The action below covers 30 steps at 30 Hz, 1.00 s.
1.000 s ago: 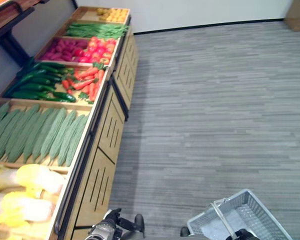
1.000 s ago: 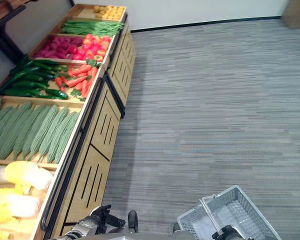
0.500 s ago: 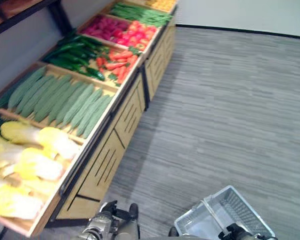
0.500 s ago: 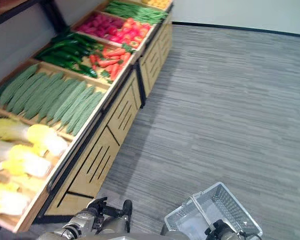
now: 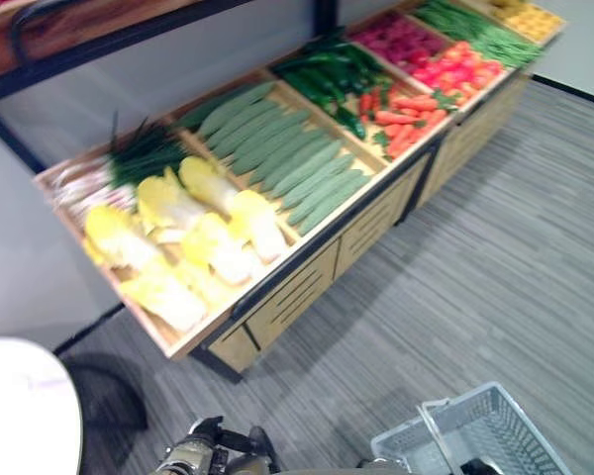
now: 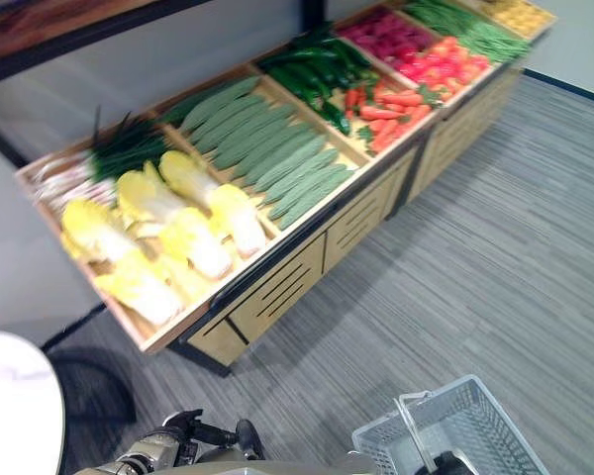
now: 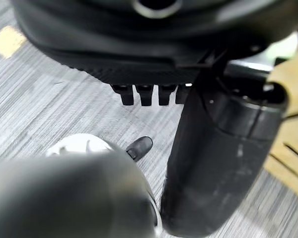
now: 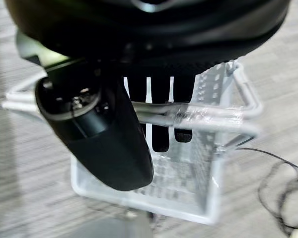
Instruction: Get the vegetables into the basket
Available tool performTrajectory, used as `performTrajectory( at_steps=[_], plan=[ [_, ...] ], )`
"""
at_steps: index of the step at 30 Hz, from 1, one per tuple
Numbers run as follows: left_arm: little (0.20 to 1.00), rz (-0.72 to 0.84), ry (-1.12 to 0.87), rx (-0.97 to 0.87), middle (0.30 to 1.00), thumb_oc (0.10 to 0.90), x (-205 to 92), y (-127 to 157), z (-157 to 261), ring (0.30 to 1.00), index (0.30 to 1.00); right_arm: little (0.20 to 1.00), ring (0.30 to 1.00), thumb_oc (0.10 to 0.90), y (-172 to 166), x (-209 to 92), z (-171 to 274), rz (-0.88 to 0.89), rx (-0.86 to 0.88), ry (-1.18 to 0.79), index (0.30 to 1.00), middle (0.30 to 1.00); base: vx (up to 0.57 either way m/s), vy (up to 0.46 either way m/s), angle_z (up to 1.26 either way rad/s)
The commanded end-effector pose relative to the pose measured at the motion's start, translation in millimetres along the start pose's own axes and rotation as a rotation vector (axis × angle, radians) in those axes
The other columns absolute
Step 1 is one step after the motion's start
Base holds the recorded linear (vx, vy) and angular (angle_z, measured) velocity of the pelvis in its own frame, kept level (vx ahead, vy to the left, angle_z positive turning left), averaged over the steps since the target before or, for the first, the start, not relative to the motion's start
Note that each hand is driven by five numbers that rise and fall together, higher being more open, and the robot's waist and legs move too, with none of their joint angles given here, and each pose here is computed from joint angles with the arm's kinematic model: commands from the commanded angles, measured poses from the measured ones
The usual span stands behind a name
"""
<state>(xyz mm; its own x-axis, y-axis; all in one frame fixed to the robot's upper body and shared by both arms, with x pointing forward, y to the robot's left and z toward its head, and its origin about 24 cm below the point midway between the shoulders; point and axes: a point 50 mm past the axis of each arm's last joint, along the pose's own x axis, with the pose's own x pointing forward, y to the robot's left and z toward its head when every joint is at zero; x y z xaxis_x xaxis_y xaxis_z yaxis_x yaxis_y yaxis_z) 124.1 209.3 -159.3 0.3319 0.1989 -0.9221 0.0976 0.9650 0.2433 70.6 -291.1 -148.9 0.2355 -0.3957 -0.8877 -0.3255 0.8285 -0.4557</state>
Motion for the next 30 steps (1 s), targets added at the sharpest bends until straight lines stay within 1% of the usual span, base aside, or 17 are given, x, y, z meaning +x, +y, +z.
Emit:
performTrajectory(
  at_steps=[1, 10, 19, 20, 25, 30],
  plan=[
    [1.000, 0.051, 0.072, 0.088, 1.000, 0.900, 0, 12, -16, 1.000, 1.000, 0.300, 0.300, 0.400, -13, 1, 4, -0.037, -0.014, 0.000, 0.300, 0.300, 0.11, 0.146, -0.04],
    [1.000, 0.078, 0.096, 0.079, 1.000, 0.900, -1, 22, -24, 1.000, 1.000, 0.300, 0.300, 0.400, -14, 1, 8, -0.040, 0.037, 0.000, 0.300, 0.300, 0.08, 0.146, -0.05],
    [1.000, 0.095, 0.083, 0.086, 1.000, 0.900, 0, 30, -19, 1.000, 1.000, 0.300, 0.300, 0.400, -20, 2, 17, -0.052, 0.065, -0.024, 0.300, 0.300, 0.06, 0.167, -0.04],
    [1.000, 0.108, 0.072, 0.088, 1.000, 0.900, 0, 35, -16, 1.000, 1.000, 0.300, 0.300, 0.400, -20, 2, 20, -0.048, 0.083, -0.036, 0.300, 0.300, 0.05, 0.042, 0.10],
    [1.000, 0.123, 0.046, 0.102, 1.000, 0.900, 0, 39, -8, 1.000, 1.000, 0.300, 0.300, 0.400, -17, 2, 27, -0.041, 0.100, -0.055, 0.300, 0.300, 0.11, -0.049, 0.32],
    [1.000, 0.130, 0.031, 0.121, 1.000, 0.900, 0, 41, -3, 1.000, 1.000, 0.300, 0.300, 0.400, -12, 2, 23, -0.027, 0.123, -0.045, 0.300, 0.300, 0.12, -0.079, 0.78]
  ],
)
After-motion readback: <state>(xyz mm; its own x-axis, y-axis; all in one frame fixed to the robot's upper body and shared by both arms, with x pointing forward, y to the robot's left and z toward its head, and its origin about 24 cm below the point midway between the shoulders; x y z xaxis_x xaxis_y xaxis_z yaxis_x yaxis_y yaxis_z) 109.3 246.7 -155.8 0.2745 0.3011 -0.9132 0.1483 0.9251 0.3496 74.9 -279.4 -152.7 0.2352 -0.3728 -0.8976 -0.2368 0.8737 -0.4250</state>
